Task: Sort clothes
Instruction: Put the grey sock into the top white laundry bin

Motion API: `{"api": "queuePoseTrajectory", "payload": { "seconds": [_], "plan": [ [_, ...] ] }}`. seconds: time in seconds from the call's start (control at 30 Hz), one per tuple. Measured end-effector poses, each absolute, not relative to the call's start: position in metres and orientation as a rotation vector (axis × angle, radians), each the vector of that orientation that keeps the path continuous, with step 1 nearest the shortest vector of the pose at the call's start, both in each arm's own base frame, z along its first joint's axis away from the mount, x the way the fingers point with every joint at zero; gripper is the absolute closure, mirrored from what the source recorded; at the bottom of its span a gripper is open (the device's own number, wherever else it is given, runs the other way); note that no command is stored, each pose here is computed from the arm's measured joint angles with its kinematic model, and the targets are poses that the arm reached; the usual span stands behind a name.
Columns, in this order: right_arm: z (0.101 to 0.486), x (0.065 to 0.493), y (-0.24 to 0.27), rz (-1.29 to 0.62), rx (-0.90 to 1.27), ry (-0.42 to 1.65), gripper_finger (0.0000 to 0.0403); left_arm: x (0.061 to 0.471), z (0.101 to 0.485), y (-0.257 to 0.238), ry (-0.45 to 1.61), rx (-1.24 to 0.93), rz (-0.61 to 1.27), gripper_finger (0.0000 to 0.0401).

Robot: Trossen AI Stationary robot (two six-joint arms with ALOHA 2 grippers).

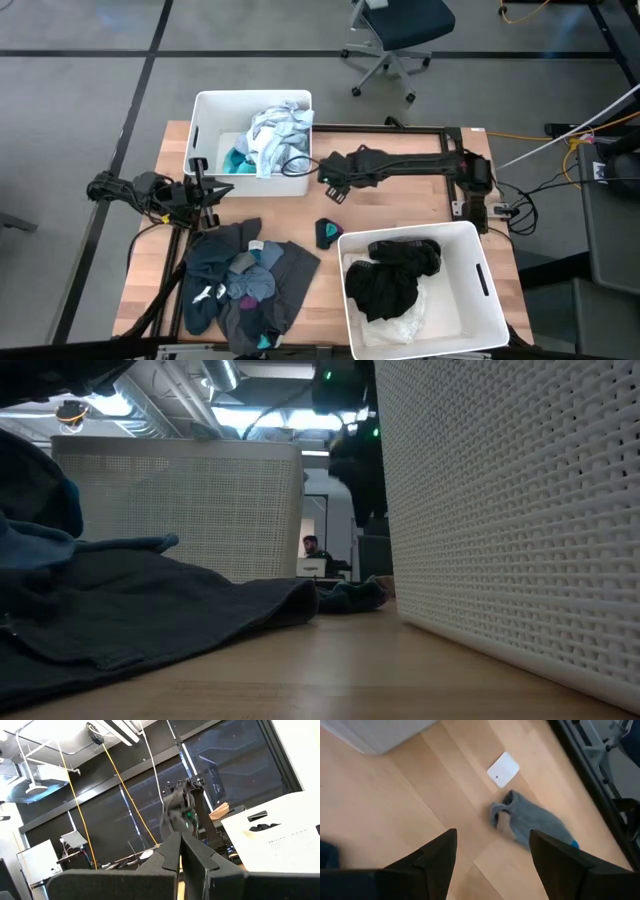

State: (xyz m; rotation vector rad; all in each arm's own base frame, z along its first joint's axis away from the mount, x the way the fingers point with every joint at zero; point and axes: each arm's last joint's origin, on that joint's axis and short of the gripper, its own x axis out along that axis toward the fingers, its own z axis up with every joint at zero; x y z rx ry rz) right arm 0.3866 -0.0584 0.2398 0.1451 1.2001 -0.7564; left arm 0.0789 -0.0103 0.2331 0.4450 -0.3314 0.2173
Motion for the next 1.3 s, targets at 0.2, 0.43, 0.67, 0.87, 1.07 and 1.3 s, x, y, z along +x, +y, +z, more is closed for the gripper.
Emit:
{"api": "queuePoseTrajectory", "payload": {
  "seconds": [0.2, 0.43, 0.67, 0.87, 1.07, 1.3],
  "plan": [
    [0.211, 0.391, -0.060, -0.807, 0.106, 1.306, 0.0152, 0.079, 0.233, -0.010, -0.332, 0.443, 0.218, 0.0396],
    [0.196, 0.387, -0.061, -0.850, 0.045, 1.361, 0.0152, 0.079, 0.233, -0.010, -0.333, 0.429, 0.216, 0.0396],
    [0.170, 0.380, -0.060, -0.843, 0.042, 1.372, 0.0152, 0.079, 0.233, -0.010, -0.333, 0.424, 0.215, 0.0396],
    [0.158, 0.379, -0.071, -0.818, 0.014, 1.346, 0.0152, 0.079, 0.233, -0.010, -0.334, 0.424, 0.215, 0.0396],
    [0.144, 0.373, -0.091, -0.830, 0.022, 1.326, 0.0152, 0.079, 0.233, -0.010, -0.333, 0.424, 0.215, 0.0396],
    [0.135, 0.369, -0.104, -0.786, 0.087, 1.309, 0.0161, 0.079, 0.233, -0.010, -0.333, 0.424, 0.215, 0.0396]
  ]
}}
